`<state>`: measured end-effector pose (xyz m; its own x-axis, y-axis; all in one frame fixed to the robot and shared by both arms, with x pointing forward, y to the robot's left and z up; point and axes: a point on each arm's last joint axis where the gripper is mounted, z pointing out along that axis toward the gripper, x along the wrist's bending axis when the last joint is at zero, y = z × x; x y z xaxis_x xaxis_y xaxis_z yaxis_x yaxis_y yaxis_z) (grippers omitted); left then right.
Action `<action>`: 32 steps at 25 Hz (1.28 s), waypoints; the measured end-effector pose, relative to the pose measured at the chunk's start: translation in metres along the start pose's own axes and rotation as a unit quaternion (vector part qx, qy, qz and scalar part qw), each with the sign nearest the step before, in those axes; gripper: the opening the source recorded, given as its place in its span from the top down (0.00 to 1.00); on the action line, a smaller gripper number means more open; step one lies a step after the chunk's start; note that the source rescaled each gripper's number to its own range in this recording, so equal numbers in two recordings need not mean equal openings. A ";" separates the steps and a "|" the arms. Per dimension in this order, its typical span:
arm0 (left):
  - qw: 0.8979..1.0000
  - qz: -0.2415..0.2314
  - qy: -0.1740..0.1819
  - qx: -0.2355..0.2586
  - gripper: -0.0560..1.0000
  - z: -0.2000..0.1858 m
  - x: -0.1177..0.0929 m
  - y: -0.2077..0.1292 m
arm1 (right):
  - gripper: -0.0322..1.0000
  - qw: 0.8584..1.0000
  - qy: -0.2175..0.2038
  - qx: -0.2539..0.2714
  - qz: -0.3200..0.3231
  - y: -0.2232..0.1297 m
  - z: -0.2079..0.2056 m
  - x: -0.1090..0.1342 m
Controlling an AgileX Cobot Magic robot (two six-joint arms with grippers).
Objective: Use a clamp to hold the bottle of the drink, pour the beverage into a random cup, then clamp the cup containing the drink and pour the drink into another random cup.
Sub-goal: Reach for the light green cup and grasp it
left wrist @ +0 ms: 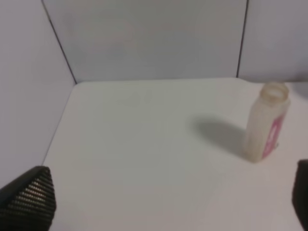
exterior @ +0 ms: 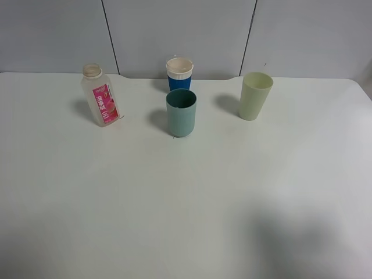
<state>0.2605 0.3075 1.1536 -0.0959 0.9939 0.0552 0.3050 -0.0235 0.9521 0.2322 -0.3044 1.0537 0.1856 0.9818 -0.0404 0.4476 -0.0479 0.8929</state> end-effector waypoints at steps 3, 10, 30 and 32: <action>1.000 -0.001 0.003 0.007 0.03 -0.015 0.001 -0.011 | 0.00 1.000 0.000 0.000 0.000 0.000 0.000 0.000; 1.000 0.006 0.014 0.001 0.05 -0.036 0.003 -0.033 | 0.00 1.000 0.000 0.000 0.000 0.000 0.000 0.000; 0.997 -0.007 -0.020 0.076 0.06 0.003 -0.008 -0.103 | 0.00 1.000 0.000 0.000 0.000 0.000 0.000 0.000; 0.997 -0.007 -0.021 0.077 0.06 0.004 -0.008 -0.103 | 0.00 1.000 0.000 0.000 0.000 0.000 0.000 0.000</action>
<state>0.2330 0.3026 1.0536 -0.0620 0.9977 0.0259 0.4460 0.0045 0.8950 0.2322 -0.3044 1.0537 0.1856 0.9818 -0.0402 0.4476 -0.0481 0.8930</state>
